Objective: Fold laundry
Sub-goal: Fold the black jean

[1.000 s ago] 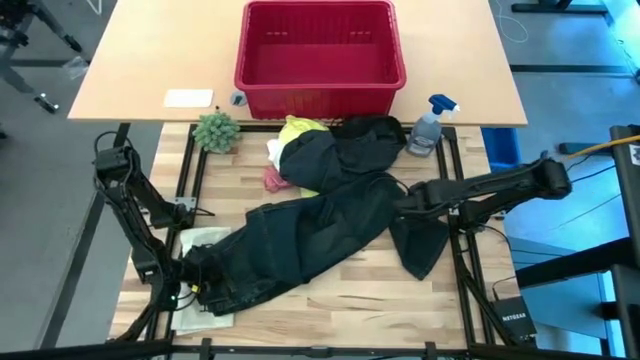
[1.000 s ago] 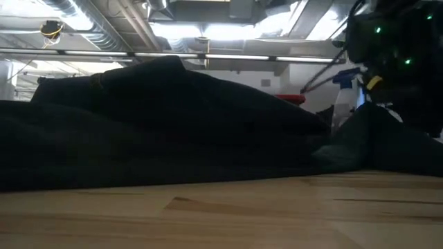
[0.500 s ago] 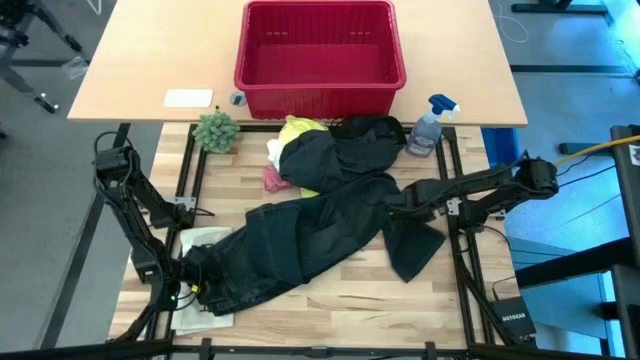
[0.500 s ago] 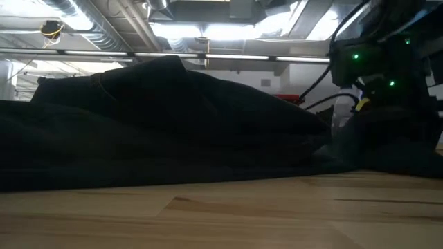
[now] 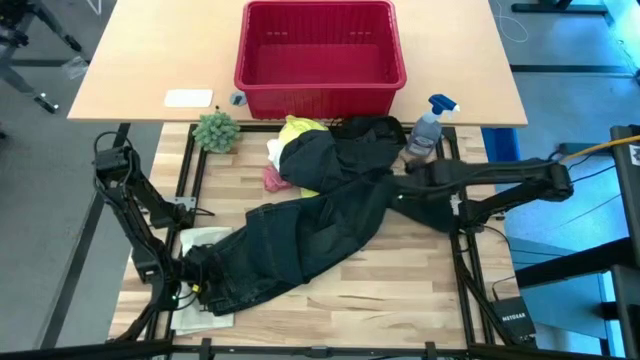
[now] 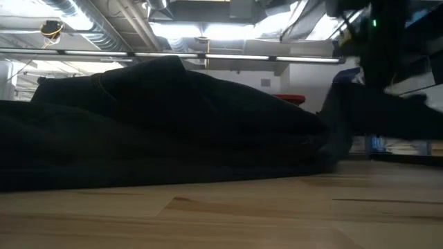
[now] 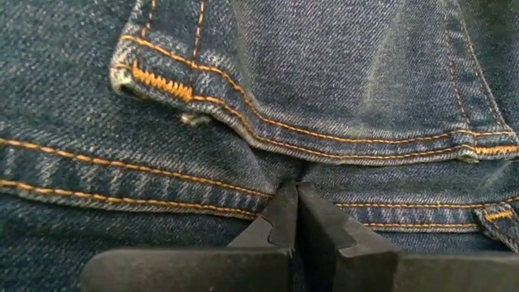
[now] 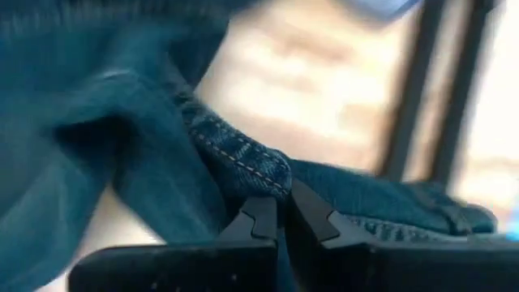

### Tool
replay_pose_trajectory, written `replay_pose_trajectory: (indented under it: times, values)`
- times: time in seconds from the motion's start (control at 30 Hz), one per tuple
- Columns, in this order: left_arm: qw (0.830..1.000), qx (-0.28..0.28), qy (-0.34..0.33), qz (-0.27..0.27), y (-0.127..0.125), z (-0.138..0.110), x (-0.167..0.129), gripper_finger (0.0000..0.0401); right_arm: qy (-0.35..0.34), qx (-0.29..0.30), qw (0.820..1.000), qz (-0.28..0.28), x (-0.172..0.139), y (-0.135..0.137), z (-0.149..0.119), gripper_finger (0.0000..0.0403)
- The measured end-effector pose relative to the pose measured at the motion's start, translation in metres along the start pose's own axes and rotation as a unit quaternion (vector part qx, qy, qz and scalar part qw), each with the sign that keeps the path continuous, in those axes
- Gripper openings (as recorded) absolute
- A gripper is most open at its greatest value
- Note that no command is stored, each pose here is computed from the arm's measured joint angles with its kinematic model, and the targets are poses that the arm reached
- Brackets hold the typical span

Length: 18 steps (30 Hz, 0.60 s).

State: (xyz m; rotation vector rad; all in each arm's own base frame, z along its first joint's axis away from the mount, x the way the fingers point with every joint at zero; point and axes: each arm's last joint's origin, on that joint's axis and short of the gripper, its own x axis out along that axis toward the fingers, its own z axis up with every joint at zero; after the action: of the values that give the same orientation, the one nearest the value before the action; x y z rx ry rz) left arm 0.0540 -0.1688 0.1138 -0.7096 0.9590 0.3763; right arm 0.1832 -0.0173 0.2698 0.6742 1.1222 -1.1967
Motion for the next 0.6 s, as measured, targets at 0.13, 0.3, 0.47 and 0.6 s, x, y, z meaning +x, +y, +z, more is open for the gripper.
replay_pose_trajectory:
  times: [0.13,0.3,0.47,0.6]
  values:
    - [1.000,0.000,0.003,0.004,-0.001,0.001,0.001,0.0000,-0.038,0.003,0.997,-0.063,-0.022,-0.017,0.022,0.0002]
    - [1.000,-0.002,0.004,0.008,-0.001,0.002,0.002,0.0000,-0.032,0.010,0.993,-0.109,-0.009,-0.032,0.045,0.0001]
    - [1.000,-0.001,0.004,0.008,-0.001,0.002,0.002,0.0000,-0.027,-0.014,0.981,-0.190,0.011,-0.052,0.061,0.0001]
    - [1.000,-0.001,0.004,0.007,-0.001,0.002,0.002,0.0000,-0.014,-0.050,0.973,-0.227,0.016,-0.067,0.073,0.0003]
